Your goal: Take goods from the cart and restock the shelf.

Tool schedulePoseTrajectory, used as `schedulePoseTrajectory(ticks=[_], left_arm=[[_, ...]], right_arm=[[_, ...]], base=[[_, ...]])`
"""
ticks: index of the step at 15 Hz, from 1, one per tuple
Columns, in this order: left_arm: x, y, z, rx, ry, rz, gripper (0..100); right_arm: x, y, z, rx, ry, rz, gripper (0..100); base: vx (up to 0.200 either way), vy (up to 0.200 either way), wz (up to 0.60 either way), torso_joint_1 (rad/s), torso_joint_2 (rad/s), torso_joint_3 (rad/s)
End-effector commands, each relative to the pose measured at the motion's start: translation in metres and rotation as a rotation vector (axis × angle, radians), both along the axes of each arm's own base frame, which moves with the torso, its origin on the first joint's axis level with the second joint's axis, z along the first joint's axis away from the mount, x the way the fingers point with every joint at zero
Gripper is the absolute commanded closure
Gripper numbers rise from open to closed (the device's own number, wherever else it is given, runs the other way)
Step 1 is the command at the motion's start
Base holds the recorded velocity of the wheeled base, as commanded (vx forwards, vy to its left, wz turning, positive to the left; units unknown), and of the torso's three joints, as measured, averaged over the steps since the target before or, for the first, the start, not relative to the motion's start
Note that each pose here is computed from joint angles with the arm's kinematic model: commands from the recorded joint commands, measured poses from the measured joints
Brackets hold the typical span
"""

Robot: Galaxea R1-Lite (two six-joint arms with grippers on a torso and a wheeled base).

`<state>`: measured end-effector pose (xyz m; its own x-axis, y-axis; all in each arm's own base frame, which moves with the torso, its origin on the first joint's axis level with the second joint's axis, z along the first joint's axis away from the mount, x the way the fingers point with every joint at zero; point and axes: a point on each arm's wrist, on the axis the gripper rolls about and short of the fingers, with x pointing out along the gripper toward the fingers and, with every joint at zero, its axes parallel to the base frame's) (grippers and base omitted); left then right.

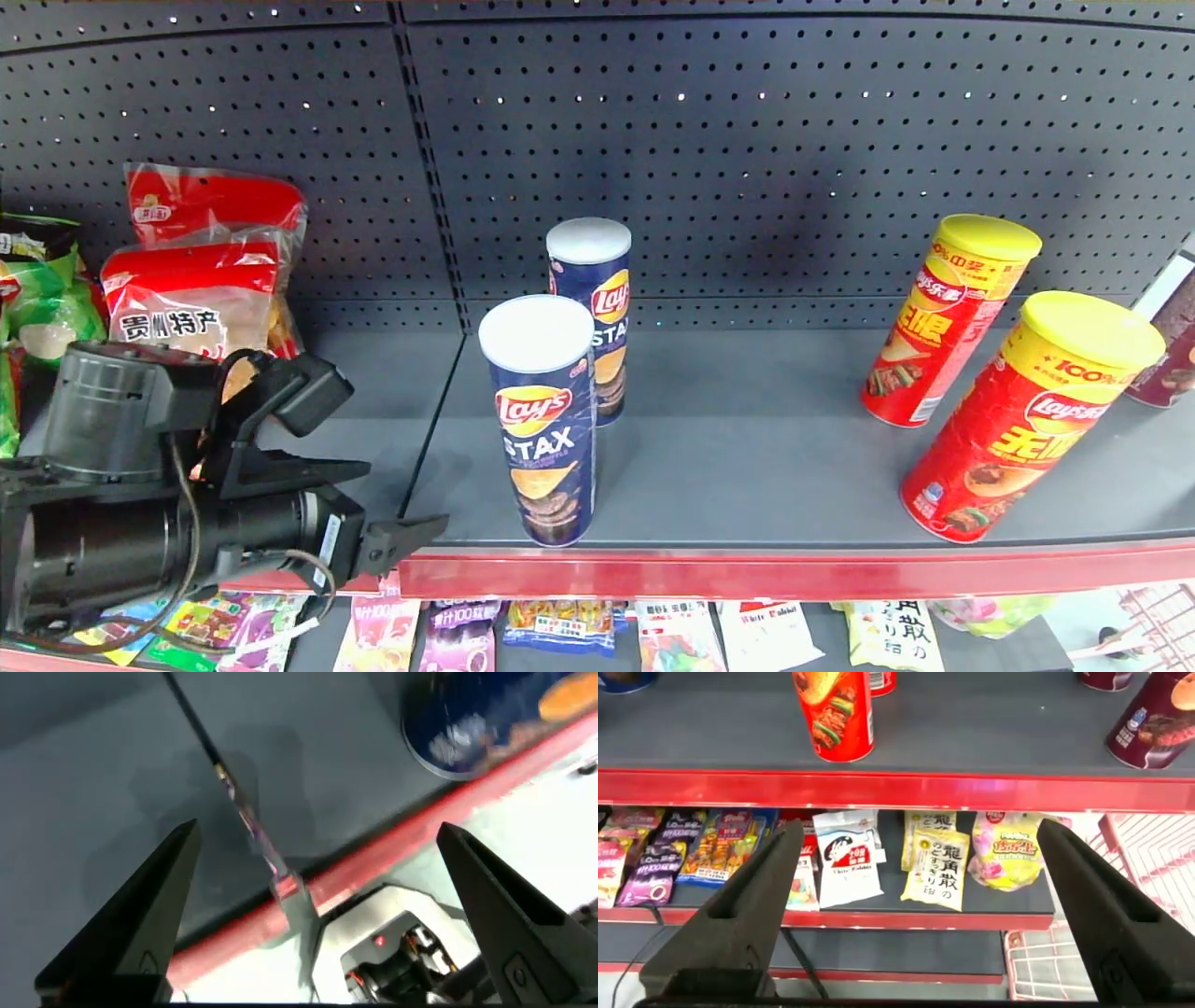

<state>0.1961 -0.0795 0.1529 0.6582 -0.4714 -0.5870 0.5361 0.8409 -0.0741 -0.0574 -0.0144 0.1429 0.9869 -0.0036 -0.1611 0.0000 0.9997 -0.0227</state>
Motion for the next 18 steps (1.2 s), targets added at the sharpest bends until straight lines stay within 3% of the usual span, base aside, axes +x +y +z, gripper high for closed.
schedulePoseTrajectory(ticks=[1, 7, 18], left_arm=[[0.019, -0.008, -0.004, 0.009, 0.02, -0.005, 0], [0.04, -0.031, -0.004, 0.015, 0.019, -0.053, 0], [0.051, -0.046, -0.004, 0.023, 0.014, -0.074, 0]], right_arm=[[0.001, 0.0, -0.002, -0.002, 0.007, 0.0, 0], [0.001, 0.0, -0.002, -0.002, 0.006, 0.0, 0], [0.001, 0.0, -0.002, -0.001, 0.009, 0.0, 0]], base=[[0.0, 0.0, 0.0, 0.0, 0.0, 0.0], [0.0, 0.0, 0.0, 0.0, 0.0, 0.0], [0.0, 0.0, 0.0, 0.0, 0.0, 0.0]])
